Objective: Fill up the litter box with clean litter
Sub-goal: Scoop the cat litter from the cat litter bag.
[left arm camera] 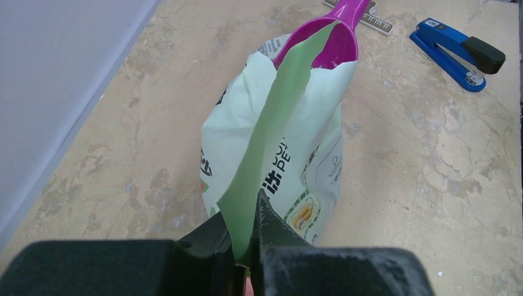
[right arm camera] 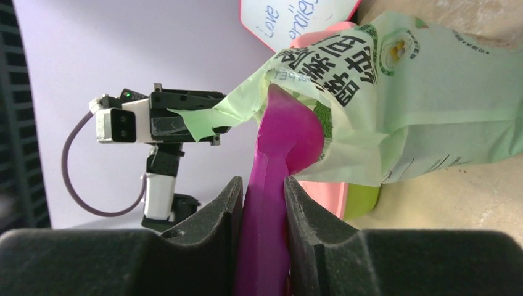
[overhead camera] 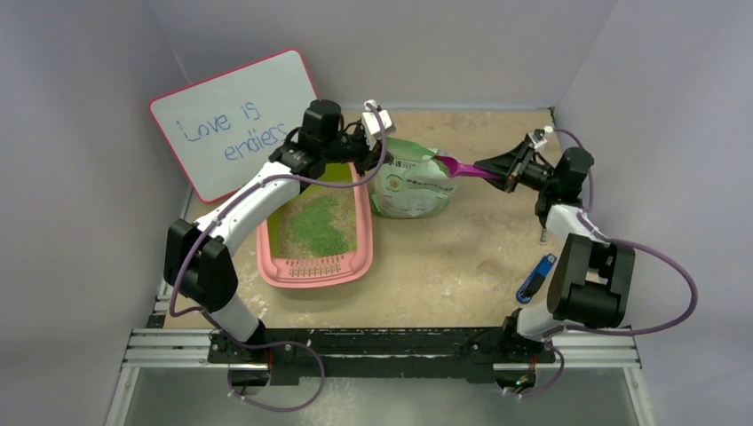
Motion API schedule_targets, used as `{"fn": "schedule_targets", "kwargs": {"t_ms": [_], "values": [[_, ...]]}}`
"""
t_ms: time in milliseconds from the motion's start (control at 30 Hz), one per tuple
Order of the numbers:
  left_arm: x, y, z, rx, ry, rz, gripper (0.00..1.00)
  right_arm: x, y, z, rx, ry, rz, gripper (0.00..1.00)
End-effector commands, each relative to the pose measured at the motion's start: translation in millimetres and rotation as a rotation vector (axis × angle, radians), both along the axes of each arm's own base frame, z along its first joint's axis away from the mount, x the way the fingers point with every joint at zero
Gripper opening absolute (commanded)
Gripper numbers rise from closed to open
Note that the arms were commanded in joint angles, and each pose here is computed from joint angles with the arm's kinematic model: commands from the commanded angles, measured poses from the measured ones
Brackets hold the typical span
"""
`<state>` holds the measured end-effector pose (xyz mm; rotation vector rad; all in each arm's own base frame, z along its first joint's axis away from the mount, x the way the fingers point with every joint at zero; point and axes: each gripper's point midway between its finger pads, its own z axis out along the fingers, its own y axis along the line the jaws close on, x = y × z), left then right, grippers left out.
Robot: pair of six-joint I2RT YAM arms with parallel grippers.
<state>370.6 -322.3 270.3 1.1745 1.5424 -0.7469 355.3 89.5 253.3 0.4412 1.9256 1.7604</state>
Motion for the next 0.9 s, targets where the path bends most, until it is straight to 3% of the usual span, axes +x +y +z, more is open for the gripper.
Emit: {"fn": "schedule_targets", "kwargs": {"t_ms": [0, 200, 567, 867], "values": [[1.9, -6.0, 41.4, -0.081, -0.118, -0.022, 0.0, -19.0, 6.9, 22.2, 0.112, -0.049, 0.076, 0.0], [1.7, -5.8, 40.8, -0.079, -0.119, -0.023, 0.0, -27.3, 1.1, 33.4, 0.227, -0.105, 0.071, 0.0], [3.1, -5.0, 40.6, -0.074, -0.123, -0.019, 0.0, -24.0, -5.5, 21.7, 0.045, -0.038, -0.007, 0.0], [1.5, -3.8, 42.9, -0.073, -0.13, -0.019, 0.0, -32.1, -12.8, 31.0, 0.061, -0.067, -0.065, 0.0]]}}
